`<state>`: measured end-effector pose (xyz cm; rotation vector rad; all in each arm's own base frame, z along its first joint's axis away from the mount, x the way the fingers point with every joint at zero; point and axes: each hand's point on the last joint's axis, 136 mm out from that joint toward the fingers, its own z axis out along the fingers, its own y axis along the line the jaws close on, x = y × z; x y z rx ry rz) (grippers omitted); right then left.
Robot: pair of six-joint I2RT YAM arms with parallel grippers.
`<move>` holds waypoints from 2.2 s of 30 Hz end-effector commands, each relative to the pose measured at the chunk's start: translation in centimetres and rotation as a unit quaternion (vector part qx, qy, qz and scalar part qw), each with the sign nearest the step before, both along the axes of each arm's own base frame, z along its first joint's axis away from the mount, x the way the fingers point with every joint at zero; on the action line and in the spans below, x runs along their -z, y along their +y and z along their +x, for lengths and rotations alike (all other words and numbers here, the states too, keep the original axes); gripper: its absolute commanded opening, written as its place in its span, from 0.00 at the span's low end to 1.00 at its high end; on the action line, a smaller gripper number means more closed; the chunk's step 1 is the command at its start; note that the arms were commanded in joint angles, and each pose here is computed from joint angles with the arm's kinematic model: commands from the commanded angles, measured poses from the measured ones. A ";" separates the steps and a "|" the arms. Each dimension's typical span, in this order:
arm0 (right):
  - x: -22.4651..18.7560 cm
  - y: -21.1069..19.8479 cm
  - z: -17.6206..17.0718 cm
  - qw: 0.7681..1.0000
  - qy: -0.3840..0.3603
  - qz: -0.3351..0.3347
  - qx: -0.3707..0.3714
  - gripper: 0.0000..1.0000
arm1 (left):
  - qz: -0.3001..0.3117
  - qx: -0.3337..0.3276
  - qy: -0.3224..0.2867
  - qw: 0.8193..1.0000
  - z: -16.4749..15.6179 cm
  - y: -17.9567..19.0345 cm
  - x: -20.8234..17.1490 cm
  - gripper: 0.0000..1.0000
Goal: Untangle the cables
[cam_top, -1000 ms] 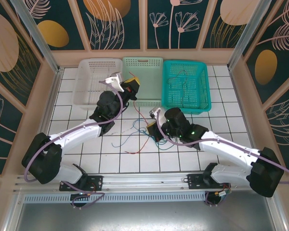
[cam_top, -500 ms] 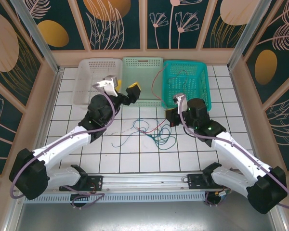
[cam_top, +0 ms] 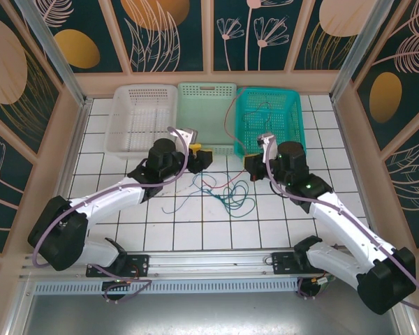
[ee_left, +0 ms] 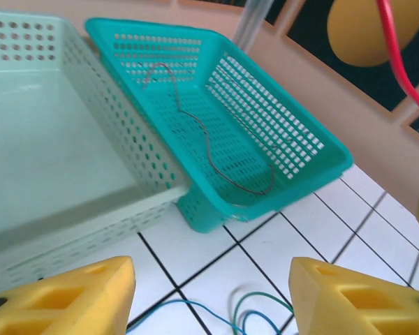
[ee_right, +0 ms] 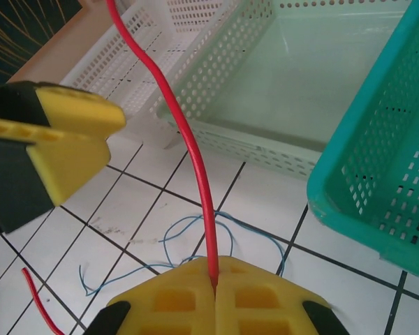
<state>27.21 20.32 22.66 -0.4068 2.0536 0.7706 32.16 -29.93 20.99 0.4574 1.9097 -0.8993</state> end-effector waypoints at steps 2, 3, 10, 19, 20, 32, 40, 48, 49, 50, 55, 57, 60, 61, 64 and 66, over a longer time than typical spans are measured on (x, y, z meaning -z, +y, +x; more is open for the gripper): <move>-2.6 -0.9 0.6 0.999 -0.025 0.016 0.019 0.00 | -0.006 0.072 0.005 0.997 -2.1 -1.5 0.4 0.59; -2.6 -1.1 0.7 0.999 -0.024 0.017 0.022 0.00 | -0.004 0.081 0.007 0.997 -2.4 -1.7 0.5 0.59; -3.6 -1.5 1.1 0.999 -0.032 0.027 0.026 0.00 | 0.035 0.145 0.026 0.988 -4.6 -3.4 2.6 0.55; -4.6 -2.7 1.5 0.997 -0.042 0.040 0.047 0.00 | 0.031 0.169 0.029 0.985 -6.0 -4.8 3.2 0.39; -4.6 -2.8 1.6 0.997 -0.043 0.044 0.050 0.00 | 0.030 0.174 0.030 0.984 -6.2 -5.0 3.2 0.36; -7.0 -3.7 3.2 0.983 -0.066 0.135 0.103 0.00 | -0.008 0.143 0.053 0.988 -5.8 -6.1 3.6 0.00; -7.4 -3.8 3.9 0.968 -0.051 0.216 0.121 0.00 | -0.037 0.134 0.069 0.988 -5.9 -7.1 3.6 0.00; -5.6 -5.4 5.2 0.982 -0.039 0.117 0.147 0.00 | 0.009 0.085 0.075 0.994 -4.9 -6.2 5.0 0.32; -5.2 -6.6 5.7 0.982 -0.035 0.091 0.162 0.00 | 0.027 0.059 0.066 0.996 -4.3 -5.3 5.1 0.47; -5.0 -7.6 6.2 0.982 -0.033 0.072 0.172 0.00 | 0.037 0.040 0.059 0.997 -3.9 -4.6 5.0 0.57; -4.7 -11.6 9.0 0.982 -0.018 0.023 0.186 0.00 | 0.066 -0.059 0.022 0.996 -2.3 -0.8 3.9 0.97; -4.5 -12.3 10.3 0.983 -0.007 0.013 0.180 0.00 | 0.068 -0.071 0.016 0.995 -2.3 -0.1 3.8 0.99; -2.6 -13.3 12.7 0.983 0.024 -0.009 0.180 0.00 | 0.079 -0.080 0.019 0.993 -2.2 0.3 4.2 0.98; -1.9 -13.3 13.4 0.983 0.035 -0.016 0.178 0.00 | 0.081 -0.081 0.022 0.993 -2.2 0.4 4.4 0.98; 0.7 -13.3 15.3 0.983 0.073 -0.034 0.166 0.00 | 0.084 -0.079 0.029 0.993 -2.3 0.3 4.9 0.98; 2.7 -13.3 16.2 0.981 0.101 -0.049 0.159 0.00 | 0.085 -0.081 0.030 0.993 -2.3 0.5 5.1 0.99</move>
